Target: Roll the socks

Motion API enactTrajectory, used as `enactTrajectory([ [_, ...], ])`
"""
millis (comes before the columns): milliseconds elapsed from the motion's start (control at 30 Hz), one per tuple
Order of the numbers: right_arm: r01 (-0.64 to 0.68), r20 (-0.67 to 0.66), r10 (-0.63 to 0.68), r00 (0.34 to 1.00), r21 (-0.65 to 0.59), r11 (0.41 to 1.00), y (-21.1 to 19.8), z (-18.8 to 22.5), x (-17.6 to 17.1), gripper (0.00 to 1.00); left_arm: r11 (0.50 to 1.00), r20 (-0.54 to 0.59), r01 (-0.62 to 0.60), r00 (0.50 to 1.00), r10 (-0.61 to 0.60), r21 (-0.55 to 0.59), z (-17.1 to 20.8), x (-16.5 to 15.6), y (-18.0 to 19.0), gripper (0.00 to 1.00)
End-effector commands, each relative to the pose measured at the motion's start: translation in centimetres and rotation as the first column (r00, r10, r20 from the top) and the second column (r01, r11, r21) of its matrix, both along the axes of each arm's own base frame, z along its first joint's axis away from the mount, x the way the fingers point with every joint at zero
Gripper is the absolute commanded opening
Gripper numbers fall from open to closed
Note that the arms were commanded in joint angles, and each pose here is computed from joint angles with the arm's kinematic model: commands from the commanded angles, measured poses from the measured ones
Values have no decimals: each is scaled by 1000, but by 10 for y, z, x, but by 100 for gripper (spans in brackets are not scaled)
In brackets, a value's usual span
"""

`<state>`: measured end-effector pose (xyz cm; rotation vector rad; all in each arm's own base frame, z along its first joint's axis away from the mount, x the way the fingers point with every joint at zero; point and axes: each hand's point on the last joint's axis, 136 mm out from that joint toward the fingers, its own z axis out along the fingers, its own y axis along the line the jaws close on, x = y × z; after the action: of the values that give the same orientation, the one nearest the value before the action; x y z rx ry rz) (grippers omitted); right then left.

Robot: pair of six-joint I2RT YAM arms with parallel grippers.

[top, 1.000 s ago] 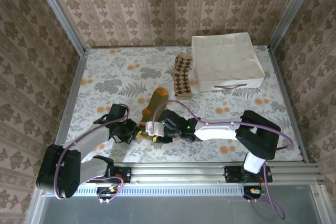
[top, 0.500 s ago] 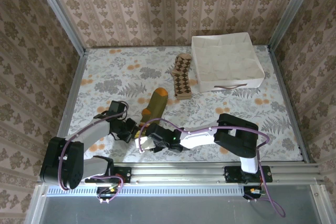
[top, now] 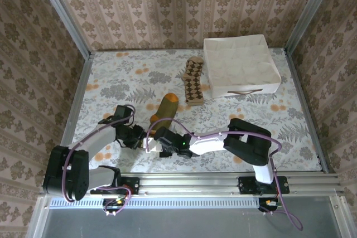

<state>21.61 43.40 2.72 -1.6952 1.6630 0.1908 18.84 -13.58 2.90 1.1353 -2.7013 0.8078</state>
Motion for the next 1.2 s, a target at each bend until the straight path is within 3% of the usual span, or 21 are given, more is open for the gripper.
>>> enactTrajectory([
  [0,69,-284,-79,956,-46,997,-28,-25,-13,0,1000,7,-16,1000,16,17,13,3,6,34],
  [133,93,-481,-74,873,16,996,-30,-21,-17,0,999,40,-32,999,31,13,22,8,7,48],
  [367,146,-674,-70,735,57,988,-36,-16,-11,0,998,98,-61,993,62,-11,33,10,5,52],
  [700,252,-823,-135,551,10,968,-45,-27,4,0,995,125,-60,990,69,-74,24,11,-23,49],
  [933,293,-869,-155,469,-13,956,-50,-34,7,0,994,124,-66,989,76,-84,14,23,-40,48],
  [1067,307,-883,-151,444,-9,952,-49,-34,9,0,993,77,-102,991,106,-56,-1,21,-38,42],
  [1167,307,-884,-150,442,-8,952,-48,-34,9,0,994,33,-108,994,109,-20,-10,12,-39,31],
])
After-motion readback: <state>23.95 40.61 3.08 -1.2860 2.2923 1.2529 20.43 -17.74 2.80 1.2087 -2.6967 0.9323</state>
